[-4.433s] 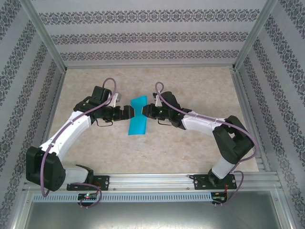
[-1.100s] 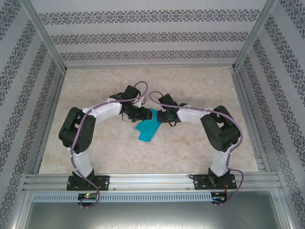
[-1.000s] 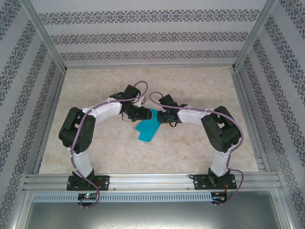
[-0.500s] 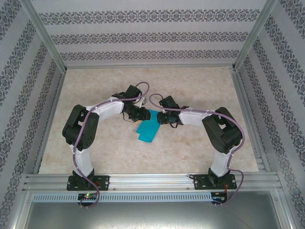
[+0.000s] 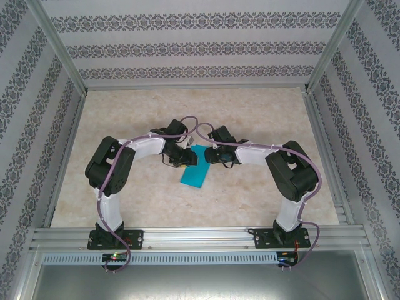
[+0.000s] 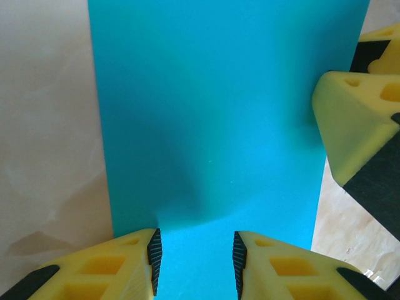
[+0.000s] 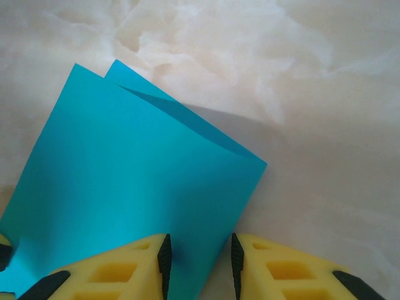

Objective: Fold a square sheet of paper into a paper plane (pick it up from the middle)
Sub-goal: Hold the square sheet of paper at the center of the table.

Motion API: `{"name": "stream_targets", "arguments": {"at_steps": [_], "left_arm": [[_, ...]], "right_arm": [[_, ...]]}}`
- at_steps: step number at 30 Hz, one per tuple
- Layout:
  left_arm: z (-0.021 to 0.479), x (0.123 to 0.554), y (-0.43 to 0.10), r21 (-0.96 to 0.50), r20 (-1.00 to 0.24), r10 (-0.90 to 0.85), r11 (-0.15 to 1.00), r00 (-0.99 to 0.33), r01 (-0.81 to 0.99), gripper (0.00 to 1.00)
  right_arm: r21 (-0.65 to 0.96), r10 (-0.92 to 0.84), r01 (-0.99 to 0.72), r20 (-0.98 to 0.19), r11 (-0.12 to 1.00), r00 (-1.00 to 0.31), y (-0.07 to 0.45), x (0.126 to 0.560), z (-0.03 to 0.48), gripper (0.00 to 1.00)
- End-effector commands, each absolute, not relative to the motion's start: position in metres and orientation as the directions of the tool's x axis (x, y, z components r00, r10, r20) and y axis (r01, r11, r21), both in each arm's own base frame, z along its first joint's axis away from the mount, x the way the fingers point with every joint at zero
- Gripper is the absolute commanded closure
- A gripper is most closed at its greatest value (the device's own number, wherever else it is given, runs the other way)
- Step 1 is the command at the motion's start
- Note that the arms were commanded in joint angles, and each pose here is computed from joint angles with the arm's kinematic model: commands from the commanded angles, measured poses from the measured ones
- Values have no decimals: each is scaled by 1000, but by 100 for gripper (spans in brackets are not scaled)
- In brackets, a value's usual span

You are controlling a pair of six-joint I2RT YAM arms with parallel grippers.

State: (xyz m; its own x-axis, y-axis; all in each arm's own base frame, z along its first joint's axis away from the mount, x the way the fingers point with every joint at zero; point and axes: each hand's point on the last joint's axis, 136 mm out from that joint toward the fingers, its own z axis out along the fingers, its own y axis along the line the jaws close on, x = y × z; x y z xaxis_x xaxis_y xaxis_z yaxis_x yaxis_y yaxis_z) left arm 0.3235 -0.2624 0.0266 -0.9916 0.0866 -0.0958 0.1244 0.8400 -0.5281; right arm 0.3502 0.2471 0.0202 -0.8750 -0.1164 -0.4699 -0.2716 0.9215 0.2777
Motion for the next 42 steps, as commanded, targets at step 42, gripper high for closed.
{"name": "stream_targets", "arguments": {"at_steps": [42], "left_arm": [[29, 318, -279, -583, -99, 106, 799, -989, 144, 60]], "right_arm": [[604, 222, 35, -239, 796, -945, 251, 311, 14, 73]]}}
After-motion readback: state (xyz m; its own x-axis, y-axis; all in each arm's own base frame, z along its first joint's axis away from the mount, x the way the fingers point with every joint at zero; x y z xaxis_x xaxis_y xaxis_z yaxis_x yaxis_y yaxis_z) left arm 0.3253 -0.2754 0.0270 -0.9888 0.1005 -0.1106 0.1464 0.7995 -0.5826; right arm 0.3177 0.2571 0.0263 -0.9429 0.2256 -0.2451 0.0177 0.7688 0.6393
